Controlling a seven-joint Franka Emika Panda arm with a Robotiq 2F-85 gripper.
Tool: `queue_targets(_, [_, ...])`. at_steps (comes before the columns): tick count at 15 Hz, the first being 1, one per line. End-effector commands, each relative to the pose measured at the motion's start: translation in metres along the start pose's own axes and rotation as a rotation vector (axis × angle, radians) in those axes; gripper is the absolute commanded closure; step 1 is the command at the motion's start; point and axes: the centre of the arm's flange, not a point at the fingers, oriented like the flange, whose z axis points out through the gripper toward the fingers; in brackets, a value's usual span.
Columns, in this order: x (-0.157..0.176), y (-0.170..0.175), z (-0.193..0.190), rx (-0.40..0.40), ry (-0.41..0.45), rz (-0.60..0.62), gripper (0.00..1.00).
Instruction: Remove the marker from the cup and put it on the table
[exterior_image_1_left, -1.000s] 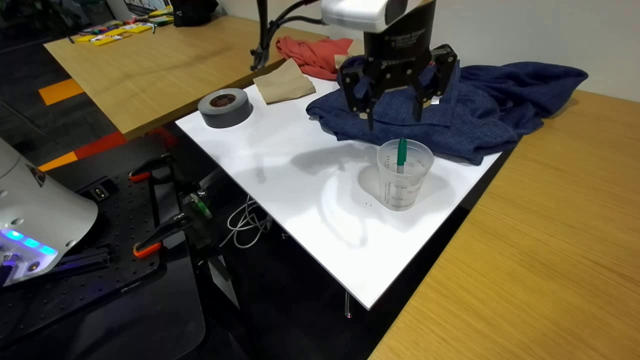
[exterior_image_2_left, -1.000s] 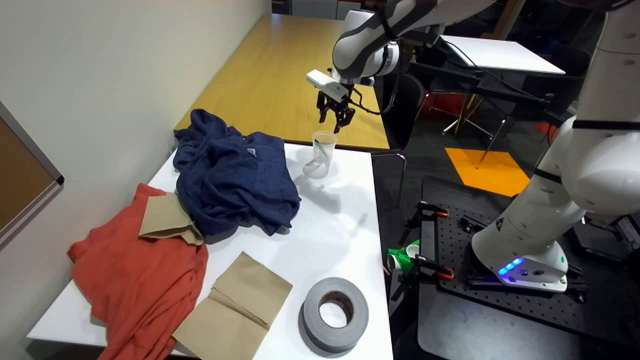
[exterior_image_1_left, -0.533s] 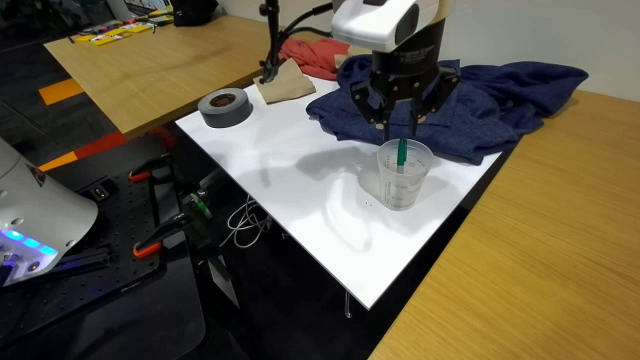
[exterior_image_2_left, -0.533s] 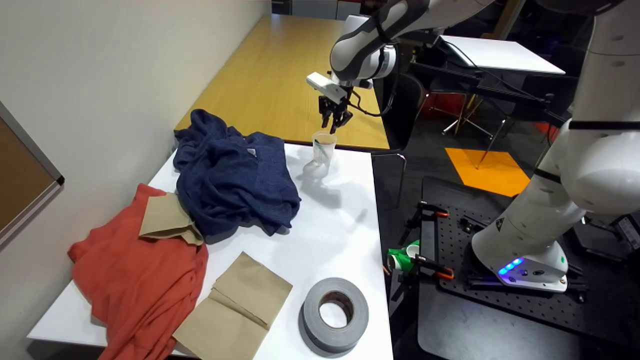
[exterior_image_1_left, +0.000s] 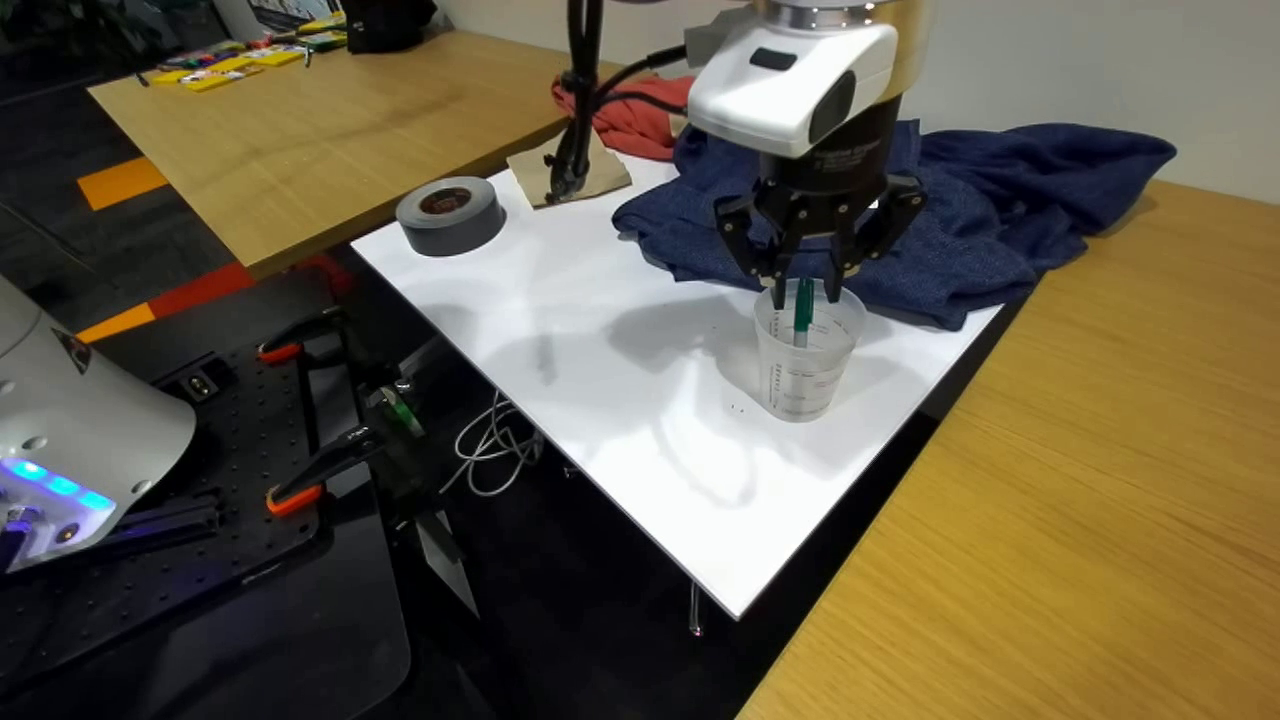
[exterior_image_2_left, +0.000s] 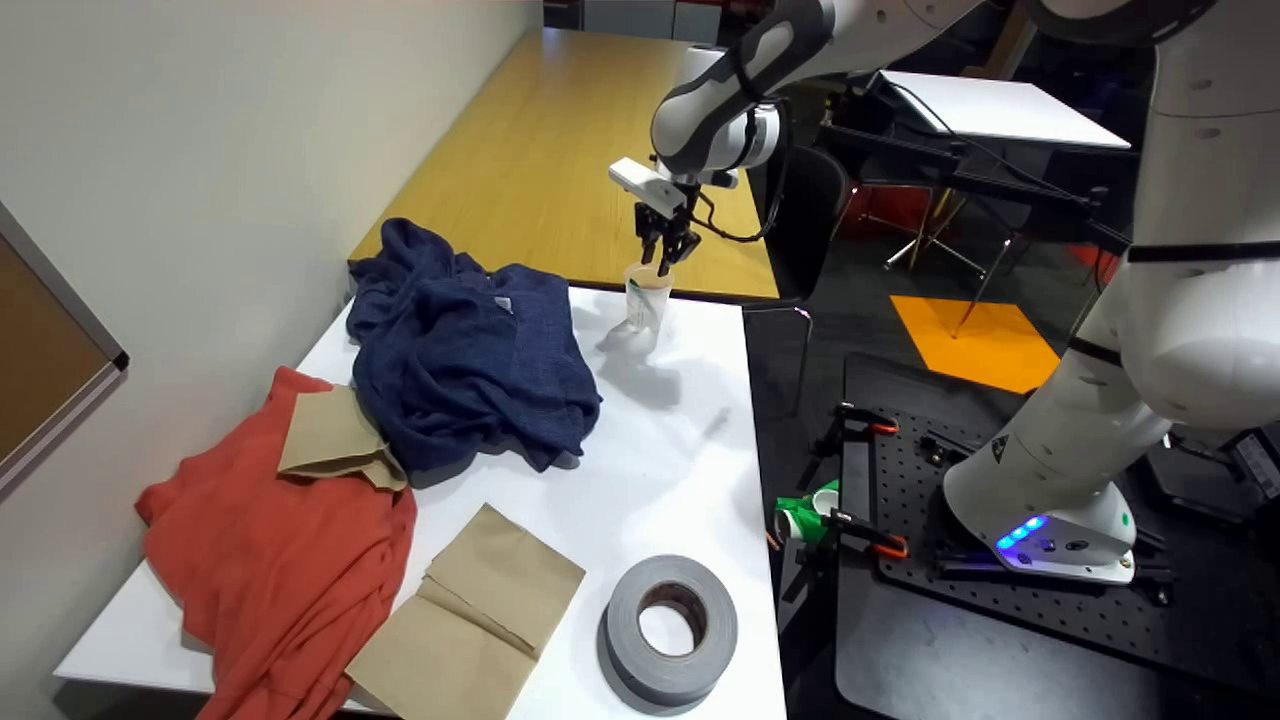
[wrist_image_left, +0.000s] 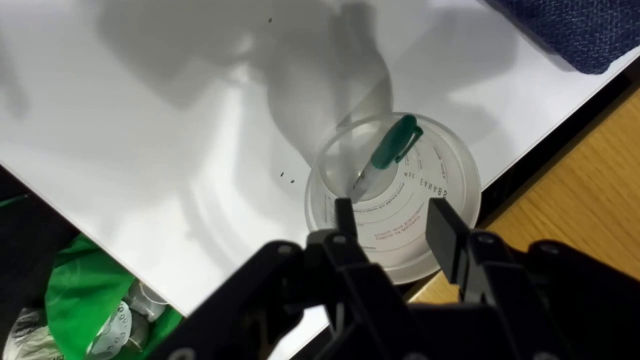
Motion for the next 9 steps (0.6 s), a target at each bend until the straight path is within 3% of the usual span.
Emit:
queue_targets(1, [0.002,-0.013,0.008,0.009,-0.019,0.004,0.61])
queue_targets(9, [-0.003,-0.02,0.023,-0.005,-0.034,0.011,0.59])
